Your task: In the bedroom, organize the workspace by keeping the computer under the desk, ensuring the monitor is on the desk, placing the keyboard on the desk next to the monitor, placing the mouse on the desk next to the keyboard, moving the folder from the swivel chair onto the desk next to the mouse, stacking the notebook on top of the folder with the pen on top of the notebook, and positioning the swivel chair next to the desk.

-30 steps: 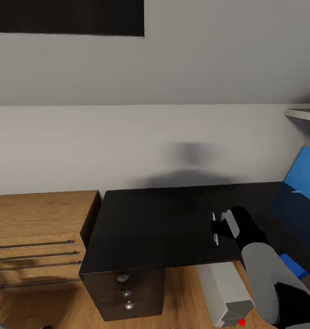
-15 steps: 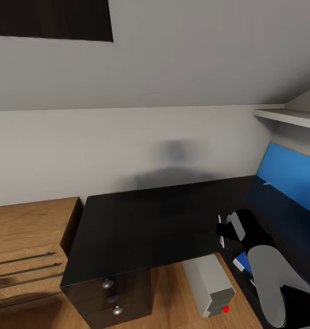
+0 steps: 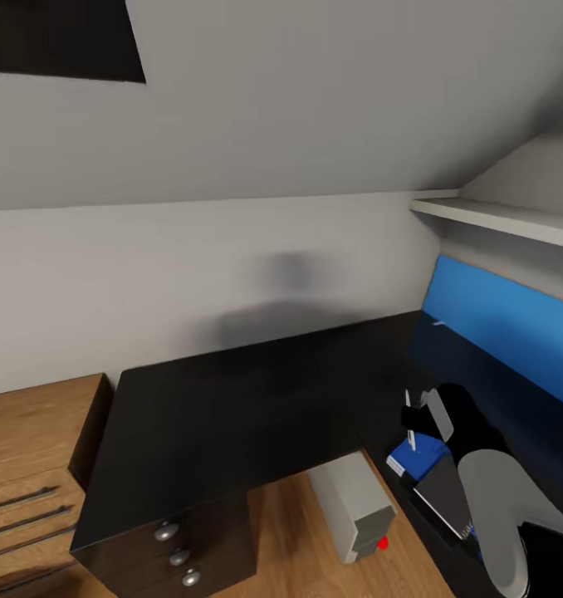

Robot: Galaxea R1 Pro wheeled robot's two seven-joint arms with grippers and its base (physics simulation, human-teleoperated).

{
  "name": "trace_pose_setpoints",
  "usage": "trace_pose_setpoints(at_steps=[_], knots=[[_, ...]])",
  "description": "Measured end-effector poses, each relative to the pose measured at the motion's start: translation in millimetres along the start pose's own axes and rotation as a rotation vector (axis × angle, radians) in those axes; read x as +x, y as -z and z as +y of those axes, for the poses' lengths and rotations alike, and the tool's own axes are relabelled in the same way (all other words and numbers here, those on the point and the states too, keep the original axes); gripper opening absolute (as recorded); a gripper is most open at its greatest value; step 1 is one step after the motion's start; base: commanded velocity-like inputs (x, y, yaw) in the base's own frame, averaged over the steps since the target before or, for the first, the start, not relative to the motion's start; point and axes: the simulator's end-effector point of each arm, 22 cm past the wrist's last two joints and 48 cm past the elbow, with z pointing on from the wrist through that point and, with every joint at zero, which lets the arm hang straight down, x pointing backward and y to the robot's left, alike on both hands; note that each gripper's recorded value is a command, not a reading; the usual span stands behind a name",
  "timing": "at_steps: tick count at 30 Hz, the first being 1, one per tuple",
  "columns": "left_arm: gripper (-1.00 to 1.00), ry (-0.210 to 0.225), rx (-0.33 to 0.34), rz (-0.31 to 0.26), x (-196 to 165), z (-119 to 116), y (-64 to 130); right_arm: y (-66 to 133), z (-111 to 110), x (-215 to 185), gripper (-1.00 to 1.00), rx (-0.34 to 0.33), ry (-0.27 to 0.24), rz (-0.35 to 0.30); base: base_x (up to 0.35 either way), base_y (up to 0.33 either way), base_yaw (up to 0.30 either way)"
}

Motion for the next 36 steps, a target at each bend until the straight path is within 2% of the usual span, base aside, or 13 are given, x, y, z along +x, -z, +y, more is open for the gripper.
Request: trace_pose_setpoints(at_steps=[9,24,32,36], knots=[[1.00,0.000,0.000,0.000,-2,1,7.6,6.2,2,-5,-1.00,-0.003,-0.003,-0.029,0.000,0.000,-0.270],[1.00,0.001,0.000,-0.001,-5,1,16.7,12.2,2,-2,-1.00,0.002,0.000,-0.029,0.000,0.000,-0.267],[1.00,0.001,0.000,-0.003,-5,1,16.8,0.9,1,7,-1.00,0.007,0.002,-0.031,0.000,0.000,-0.069],[1.00,0.000,0.001,-0.005,-6,1,16.7,-5.3,4,13,-1.00,0.016,0.024,-0.030,0.000,0.000,-0.008]])
